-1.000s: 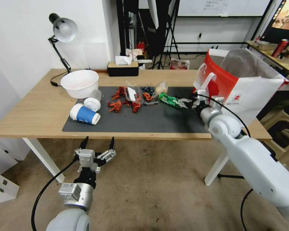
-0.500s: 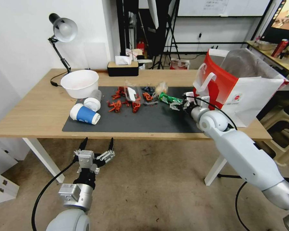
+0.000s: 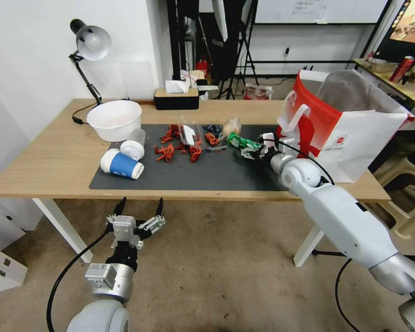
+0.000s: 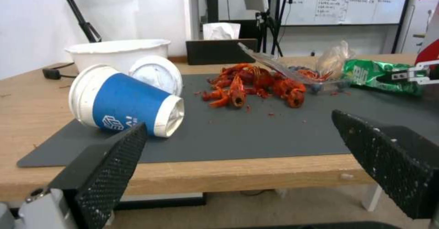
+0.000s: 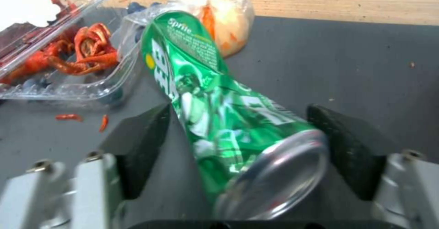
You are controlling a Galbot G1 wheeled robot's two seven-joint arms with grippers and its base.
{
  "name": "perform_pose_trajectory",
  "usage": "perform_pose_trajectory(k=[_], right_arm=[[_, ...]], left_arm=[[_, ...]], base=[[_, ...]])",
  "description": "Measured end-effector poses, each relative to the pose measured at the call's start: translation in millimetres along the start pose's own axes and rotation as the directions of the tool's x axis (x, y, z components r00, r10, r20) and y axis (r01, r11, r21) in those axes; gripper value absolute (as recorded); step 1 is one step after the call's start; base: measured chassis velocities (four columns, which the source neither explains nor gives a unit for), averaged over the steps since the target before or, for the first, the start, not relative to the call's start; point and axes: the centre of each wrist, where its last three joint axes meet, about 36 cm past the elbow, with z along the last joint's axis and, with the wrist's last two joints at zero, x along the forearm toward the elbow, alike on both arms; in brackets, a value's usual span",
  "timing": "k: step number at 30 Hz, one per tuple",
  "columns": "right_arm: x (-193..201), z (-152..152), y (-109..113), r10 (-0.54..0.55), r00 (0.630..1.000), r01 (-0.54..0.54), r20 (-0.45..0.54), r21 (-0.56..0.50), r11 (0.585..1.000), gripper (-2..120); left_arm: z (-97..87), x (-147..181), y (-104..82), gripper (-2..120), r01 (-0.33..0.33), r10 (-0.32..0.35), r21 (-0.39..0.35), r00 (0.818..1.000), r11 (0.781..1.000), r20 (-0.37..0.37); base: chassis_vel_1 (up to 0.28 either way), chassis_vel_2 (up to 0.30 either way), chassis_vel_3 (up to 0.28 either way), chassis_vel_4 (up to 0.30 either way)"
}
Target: Pick up the trash from the table and place it into the takeout bag.
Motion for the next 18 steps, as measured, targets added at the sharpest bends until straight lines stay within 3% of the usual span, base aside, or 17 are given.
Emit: perform_pose_trajectory(k=[6, 18], right_arm=[[5, 5, 4, -0.012, 1.0, 0.012, 0.006, -0.003, 1.0, 52], [16, 7, 6, -0.022, 0.999, 0.022, 0.032, -0.014, 1.0, 47]], left_arm=[[0.9, 0, 0.0, 100, 0.001, -0.001, 0.0, 1.0, 1.0, 0.001], [1.6, 0, -0.9, 100, -0.002, 0.002, 0.0, 1.0, 1.0, 0.001]], base=[[0.0, 0.0, 0.0, 0.0], [0.0, 0.0, 0.0, 0.0]])
